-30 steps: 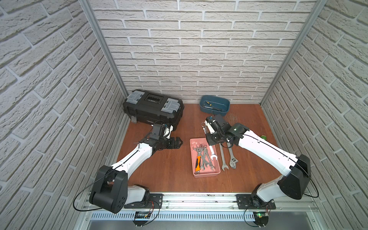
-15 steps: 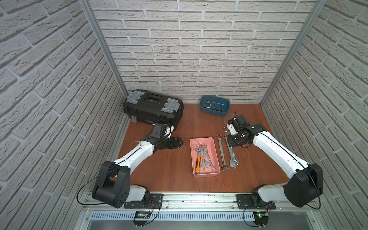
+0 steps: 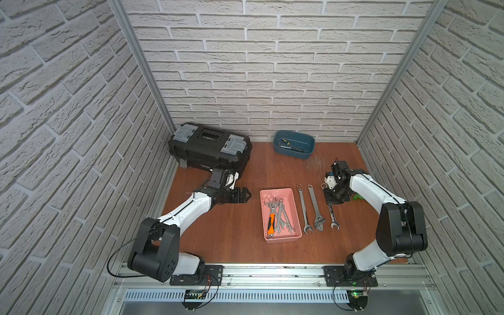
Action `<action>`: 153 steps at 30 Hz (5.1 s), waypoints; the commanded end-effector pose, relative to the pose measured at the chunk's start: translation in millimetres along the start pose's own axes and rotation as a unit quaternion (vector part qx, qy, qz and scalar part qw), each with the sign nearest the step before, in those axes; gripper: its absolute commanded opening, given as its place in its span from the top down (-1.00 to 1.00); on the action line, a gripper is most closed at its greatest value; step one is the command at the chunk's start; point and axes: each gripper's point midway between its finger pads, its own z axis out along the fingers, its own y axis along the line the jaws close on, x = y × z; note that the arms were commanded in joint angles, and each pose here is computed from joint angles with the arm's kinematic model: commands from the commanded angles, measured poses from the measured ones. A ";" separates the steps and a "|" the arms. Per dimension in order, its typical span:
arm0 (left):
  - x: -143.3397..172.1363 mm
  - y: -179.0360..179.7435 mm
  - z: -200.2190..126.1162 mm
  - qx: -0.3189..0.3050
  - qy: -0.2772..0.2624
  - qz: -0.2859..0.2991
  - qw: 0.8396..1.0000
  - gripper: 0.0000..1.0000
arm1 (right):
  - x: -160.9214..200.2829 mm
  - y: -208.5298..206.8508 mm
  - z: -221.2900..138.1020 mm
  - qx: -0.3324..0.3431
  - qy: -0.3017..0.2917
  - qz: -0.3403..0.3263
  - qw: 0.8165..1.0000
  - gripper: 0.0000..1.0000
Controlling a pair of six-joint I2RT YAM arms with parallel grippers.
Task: Take out the wrench from the storage box
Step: Place the wrench at the center of the board, then pick up the wrench from the storage box.
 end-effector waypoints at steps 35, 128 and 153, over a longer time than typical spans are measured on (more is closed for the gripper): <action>-16.9 -8.8 -5.3 0.010 -0.011 0.019 1.000 -0.97 | -35.2 9.6 -15.9 -0.013 -0.030 0.002 0.999 0.38; 18.0 -37.5 -31.9 0.052 -0.029 0.023 0.998 -0.96 | 7.3 219.7 79.5 0.001 -0.021 0.163 0.986 0.57; 5.6 -39.6 -26.0 0.052 -0.030 0.024 0.998 -0.97 | -23.9 239.1 -48.2 -0.047 -0.154 0.107 0.981 0.95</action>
